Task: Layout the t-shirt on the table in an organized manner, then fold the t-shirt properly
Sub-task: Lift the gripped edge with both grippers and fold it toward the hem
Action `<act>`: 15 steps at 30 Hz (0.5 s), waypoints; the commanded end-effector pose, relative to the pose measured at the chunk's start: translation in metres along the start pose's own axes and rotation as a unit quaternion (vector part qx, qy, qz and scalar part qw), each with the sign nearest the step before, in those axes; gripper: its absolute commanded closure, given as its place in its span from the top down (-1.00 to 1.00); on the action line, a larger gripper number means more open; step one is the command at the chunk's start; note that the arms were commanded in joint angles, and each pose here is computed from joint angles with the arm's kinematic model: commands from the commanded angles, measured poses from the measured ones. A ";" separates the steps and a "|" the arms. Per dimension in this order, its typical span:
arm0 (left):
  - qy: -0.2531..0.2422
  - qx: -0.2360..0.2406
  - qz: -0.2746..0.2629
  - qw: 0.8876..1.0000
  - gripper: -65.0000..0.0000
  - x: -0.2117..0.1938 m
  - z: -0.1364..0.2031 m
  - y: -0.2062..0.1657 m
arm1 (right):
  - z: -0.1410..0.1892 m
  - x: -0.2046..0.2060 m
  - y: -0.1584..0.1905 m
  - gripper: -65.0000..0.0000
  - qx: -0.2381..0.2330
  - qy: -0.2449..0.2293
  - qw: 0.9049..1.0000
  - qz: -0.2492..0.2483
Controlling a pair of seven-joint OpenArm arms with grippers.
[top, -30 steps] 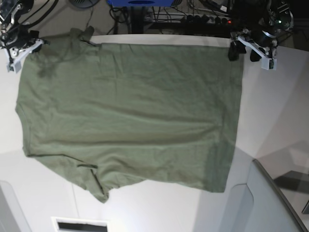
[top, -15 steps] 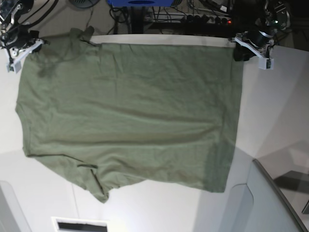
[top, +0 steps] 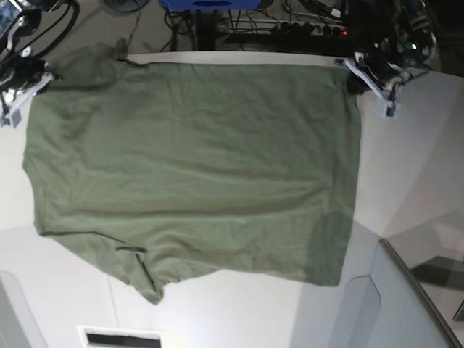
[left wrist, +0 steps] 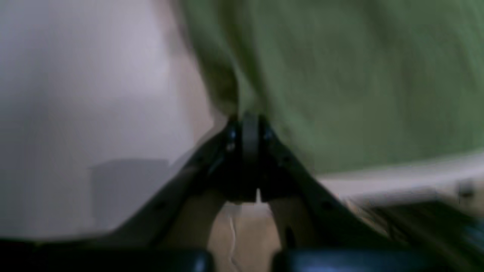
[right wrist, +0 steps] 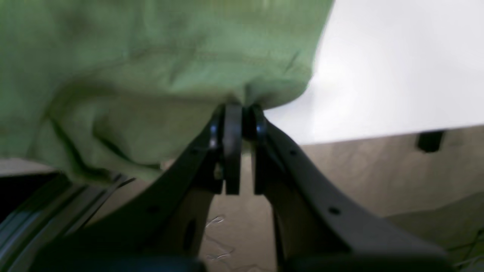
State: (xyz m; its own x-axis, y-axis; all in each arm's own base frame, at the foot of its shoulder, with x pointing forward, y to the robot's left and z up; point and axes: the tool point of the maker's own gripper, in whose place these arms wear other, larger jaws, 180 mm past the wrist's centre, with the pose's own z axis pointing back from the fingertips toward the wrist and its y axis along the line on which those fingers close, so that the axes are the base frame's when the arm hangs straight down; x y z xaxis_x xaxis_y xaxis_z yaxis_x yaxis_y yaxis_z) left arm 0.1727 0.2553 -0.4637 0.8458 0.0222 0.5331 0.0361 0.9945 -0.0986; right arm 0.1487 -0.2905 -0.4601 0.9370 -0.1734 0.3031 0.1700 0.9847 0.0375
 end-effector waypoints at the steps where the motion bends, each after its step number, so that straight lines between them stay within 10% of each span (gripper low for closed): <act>1: -0.028 0.003 -0.007 1.000 -1.00 0.023 0.004 0.004 | 0.007 0.014 -0.006 -0.89 -0.008 -0.016 1.000 0.005; 15: -0.053 -0.007 -0.026 0.998 -1.00 0.071 -0.007 -0.006 | 0.022 0.048 -0.027 -0.88 -0.033 -0.003 0.999 0.017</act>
State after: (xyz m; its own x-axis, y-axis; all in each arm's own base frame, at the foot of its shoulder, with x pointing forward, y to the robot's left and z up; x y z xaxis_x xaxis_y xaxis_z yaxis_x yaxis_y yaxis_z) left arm 0.2319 0.2456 -0.4385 0.7967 -0.0092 0.6043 0.0828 0.9921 -0.0940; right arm 0.1780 -0.3156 -0.4351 0.9467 -0.1517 0.2840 0.1602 0.9871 -0.0068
